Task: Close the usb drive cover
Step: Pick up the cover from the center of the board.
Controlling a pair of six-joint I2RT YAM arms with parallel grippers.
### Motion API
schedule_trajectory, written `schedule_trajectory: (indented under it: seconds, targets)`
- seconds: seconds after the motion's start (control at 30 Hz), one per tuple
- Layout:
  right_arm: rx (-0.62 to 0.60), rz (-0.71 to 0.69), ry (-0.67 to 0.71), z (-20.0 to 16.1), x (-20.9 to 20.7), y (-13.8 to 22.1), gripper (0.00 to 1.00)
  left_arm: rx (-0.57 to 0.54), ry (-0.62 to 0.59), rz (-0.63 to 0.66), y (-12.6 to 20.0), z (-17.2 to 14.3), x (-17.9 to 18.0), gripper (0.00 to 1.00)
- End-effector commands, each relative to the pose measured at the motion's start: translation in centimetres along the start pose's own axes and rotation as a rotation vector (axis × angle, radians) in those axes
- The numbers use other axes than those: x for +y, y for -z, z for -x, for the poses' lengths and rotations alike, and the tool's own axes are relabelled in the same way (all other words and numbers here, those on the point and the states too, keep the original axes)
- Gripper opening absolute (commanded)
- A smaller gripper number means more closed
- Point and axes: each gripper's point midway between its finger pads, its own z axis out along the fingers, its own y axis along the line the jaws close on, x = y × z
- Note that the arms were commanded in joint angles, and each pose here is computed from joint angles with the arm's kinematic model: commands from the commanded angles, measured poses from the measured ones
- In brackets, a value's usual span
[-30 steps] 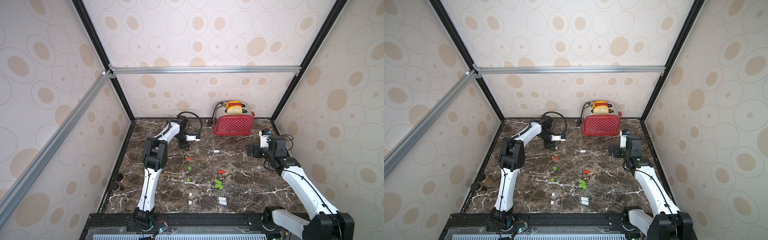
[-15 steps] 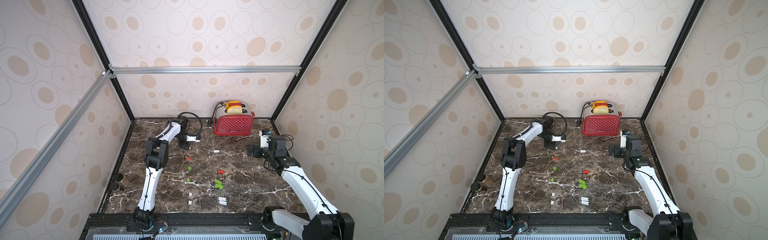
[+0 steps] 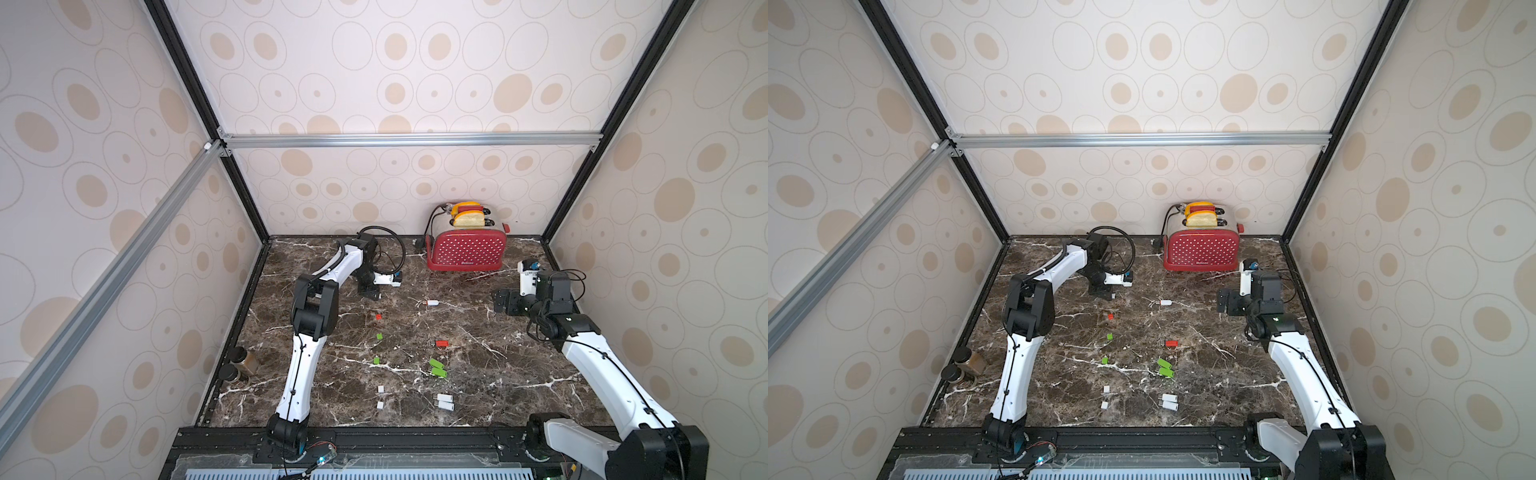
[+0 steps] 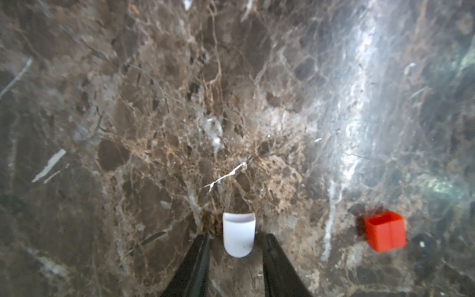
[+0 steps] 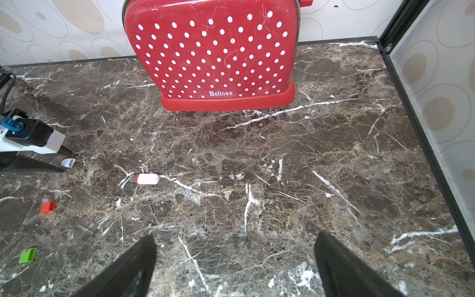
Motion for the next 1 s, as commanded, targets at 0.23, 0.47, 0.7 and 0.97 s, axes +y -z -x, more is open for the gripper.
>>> schedule_trajectory:
  seconds: [0.23,0.47,0.7,0.97]
  targets:
    - [0.012,-0.01,0.012,-0.41,-0.05,-0.3,1.0,0.02,-0.031,-0.066,-0.82,0.14,-1.32,0.32]
    - [0.007,-0.01,0.017,-0.33,0.0,-0.18,1.0,0.017,-0.031,-0.068,-1.12,0.47,-1.35,0.32]
    - [0.009,-0.012,0.017,-0.48,-0.04,-0.21,1.0,0.033,-0.039,-0.068,-1.32,0.31,-1.38,0.26]
    - [0.01,-0.006,0.014,-0.46,0.09,-0.24,1.0,0.03,-0.04,-0.071,-1.11,0.37,-1.52,0.21]
